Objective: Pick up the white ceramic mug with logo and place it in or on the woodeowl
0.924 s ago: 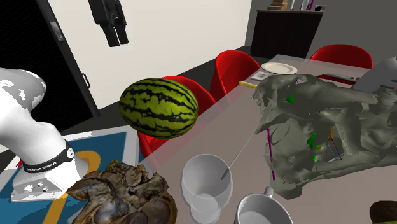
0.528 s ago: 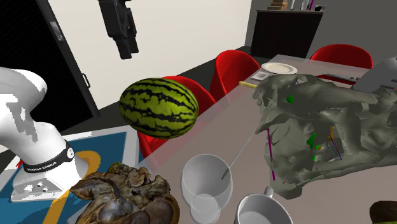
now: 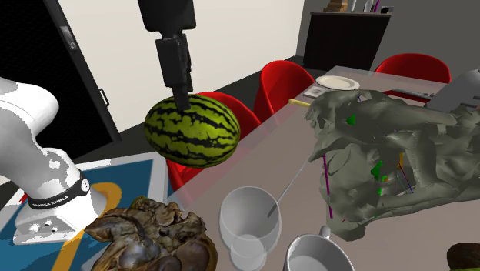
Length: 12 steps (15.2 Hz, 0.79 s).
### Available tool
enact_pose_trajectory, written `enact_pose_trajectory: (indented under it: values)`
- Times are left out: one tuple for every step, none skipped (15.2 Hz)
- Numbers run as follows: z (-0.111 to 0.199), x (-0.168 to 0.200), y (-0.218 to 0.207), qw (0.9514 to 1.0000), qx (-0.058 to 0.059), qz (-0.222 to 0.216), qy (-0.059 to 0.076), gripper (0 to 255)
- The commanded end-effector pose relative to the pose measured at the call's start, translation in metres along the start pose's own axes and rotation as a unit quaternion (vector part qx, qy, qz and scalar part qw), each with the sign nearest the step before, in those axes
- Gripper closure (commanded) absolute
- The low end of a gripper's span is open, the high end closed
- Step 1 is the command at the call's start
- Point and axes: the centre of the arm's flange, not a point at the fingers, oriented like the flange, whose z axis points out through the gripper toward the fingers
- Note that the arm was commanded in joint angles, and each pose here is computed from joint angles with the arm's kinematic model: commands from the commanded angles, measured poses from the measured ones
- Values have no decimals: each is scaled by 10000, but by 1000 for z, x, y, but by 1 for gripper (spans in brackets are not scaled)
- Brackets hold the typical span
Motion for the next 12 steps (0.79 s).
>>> enact_pose_trajectory:
  values:
    - [12,14,22,10000,46,4,-28,0]
    - [19,21,33,10000,71,7,-43,0]
    - [25,28,43,9999,96,10,-59,0]
    - [31,35,53,9999,120,14,-74,0]
    - [38,42,63,9999,145,17,-90,0]
    - [44,49,74,9998,170,21,-105,0]
    - [51,55,84,9997,195,24,-121,0]
    - [58,62,94,9997,220,27,-137,0]
    - [64,69,104,9996,245,31,-152,0]
    - [71,76,115,9995,270,34,-168,0]
    - [78,83,125,9994,294,37,-183,0]
    - [85,90,135,9993,319,41,-199,0]
